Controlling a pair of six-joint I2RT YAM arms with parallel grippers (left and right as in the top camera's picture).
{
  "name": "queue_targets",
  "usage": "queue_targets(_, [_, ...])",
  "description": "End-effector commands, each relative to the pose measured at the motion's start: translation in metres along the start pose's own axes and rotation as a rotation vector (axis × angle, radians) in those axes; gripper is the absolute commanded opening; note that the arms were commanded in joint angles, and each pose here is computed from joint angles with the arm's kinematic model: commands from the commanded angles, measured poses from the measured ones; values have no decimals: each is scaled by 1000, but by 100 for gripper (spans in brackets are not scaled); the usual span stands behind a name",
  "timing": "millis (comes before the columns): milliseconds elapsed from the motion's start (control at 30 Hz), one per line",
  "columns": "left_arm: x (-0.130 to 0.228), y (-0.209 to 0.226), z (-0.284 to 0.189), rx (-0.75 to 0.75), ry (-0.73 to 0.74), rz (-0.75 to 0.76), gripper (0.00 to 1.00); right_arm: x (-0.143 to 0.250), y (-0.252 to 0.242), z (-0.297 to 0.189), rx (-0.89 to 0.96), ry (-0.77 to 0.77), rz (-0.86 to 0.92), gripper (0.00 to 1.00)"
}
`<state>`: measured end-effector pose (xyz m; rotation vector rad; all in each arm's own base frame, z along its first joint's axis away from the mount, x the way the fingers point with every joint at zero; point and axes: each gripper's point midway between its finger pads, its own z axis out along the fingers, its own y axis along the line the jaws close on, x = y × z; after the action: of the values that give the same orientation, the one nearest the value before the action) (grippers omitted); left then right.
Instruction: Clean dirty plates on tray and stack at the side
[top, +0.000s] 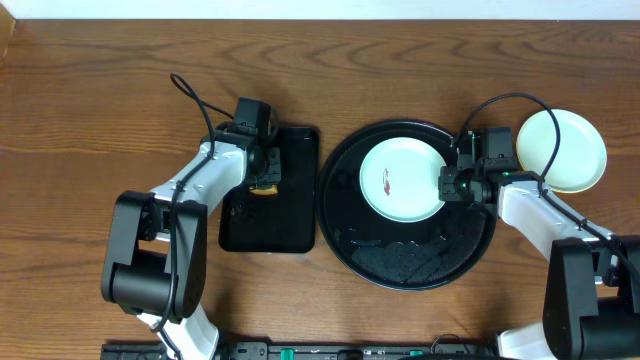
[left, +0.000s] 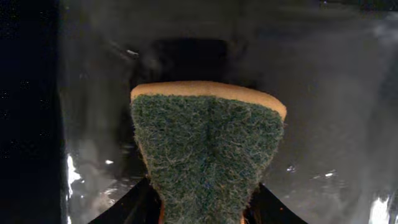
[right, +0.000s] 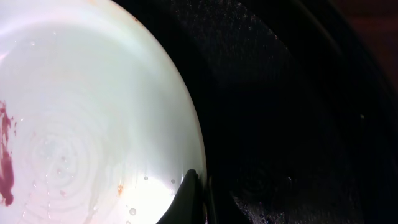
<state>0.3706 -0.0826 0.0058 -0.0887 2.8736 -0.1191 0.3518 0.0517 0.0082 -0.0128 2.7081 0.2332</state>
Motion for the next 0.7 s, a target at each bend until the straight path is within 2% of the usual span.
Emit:
queue_targets(0, [6,6,7,-20,22,1,43,10,-4,5,15,31,4,2])
queue_targets(67, [5,5,7,-19,16,1,48,10,-4,5,15,31,4,2])
queue_targets(367, [1,4,7,-15,0,1,48,10,-4,5,15,31,4,1])
queue_targets(467, [2,5,8,-15,3,1,52,10,-4,5,15,31,4,1])
queue_targets(633, [8,6,13,-16,6,1,51,10,-4,5,15,31,4,1])
queue_targets(667, [9,7,13,-17,9,1,45,10,-4,5,15,31,4,1])
